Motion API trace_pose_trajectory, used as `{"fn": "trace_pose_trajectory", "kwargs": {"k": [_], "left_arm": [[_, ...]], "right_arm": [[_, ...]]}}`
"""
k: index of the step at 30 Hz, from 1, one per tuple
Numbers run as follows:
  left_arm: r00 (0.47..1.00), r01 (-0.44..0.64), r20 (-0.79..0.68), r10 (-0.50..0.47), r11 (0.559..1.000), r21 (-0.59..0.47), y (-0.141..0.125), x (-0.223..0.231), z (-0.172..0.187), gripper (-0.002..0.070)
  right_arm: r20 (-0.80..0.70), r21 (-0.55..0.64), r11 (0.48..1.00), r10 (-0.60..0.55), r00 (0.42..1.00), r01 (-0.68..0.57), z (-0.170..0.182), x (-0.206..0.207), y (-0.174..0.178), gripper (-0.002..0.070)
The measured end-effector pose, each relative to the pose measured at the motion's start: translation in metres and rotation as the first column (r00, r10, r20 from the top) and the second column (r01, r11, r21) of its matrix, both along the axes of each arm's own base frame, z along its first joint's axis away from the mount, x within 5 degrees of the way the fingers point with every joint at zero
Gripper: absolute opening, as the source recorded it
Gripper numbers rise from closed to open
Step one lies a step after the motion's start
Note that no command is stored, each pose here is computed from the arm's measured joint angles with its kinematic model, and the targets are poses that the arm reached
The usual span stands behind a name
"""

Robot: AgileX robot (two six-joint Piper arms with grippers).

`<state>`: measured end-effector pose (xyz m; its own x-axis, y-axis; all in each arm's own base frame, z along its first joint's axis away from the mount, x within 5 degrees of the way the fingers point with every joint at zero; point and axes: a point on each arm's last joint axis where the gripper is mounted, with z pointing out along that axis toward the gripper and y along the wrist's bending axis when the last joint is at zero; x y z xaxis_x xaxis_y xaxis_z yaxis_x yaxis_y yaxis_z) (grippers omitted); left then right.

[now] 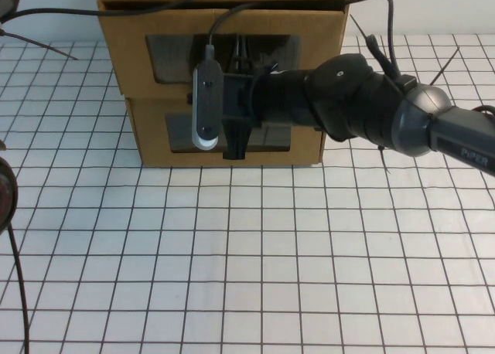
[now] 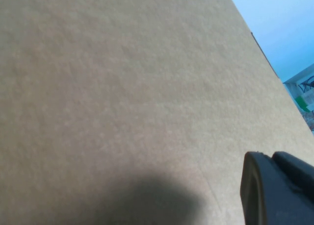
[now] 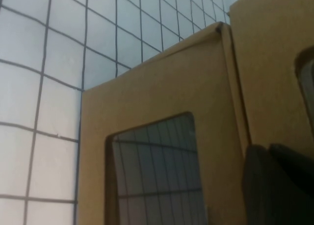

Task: Close the shoe box
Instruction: Close the shoe box with your right arm

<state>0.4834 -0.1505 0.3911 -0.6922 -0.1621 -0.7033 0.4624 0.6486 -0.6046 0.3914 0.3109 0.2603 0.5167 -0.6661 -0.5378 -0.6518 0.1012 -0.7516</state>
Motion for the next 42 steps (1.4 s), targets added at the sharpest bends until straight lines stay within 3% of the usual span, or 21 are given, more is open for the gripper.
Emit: {"fn": "trace_pose_trajectory", "kwargs": {"k": [9,25,31,37,42], "left_arm": [[1.0,0.013,0.005,-0.013,1.0,-0.009,0.0,0.0,0.0,-0.0002],[0.999,0.032,0.024,-0.032,0.999,-0.006,0.0,0.0,0.0,-0.0002],[0.999,0.032,0.022,-0.031,0.999,-0.017,0.004,0.001,0.001,-0.0002],[0.999,0.035,0.014,-0.035,0.999,-0.016,0.003,0.001,-0.002,-0.0002],[0.999,0.037,0.012,-0.037,0.999,-0.017,0.003,0.001,-0.002,-0.0002]], "right_arm": [[-0.027,0.055,0.996,-0.064,0.998,0.066,0.001,0.005,-0.001,-0.0015],[-0.022,0.083,0.995,-0.052,0.998,0.054,0.008,0.007,-0.006,-0.0015],[-0.046,0.121,0.992,-0.021,0.999,0.027,0.021,-0.012,0.0,-0.0015],[0.037,0.134,0.99,0.027,0.999,-0.032,0.053,-0.044,0.015,-0.0015],[0.055,0.14,0.99,0.021,0.998,-0.028,0.06,-0.051,0.018,-0.0015]]}}
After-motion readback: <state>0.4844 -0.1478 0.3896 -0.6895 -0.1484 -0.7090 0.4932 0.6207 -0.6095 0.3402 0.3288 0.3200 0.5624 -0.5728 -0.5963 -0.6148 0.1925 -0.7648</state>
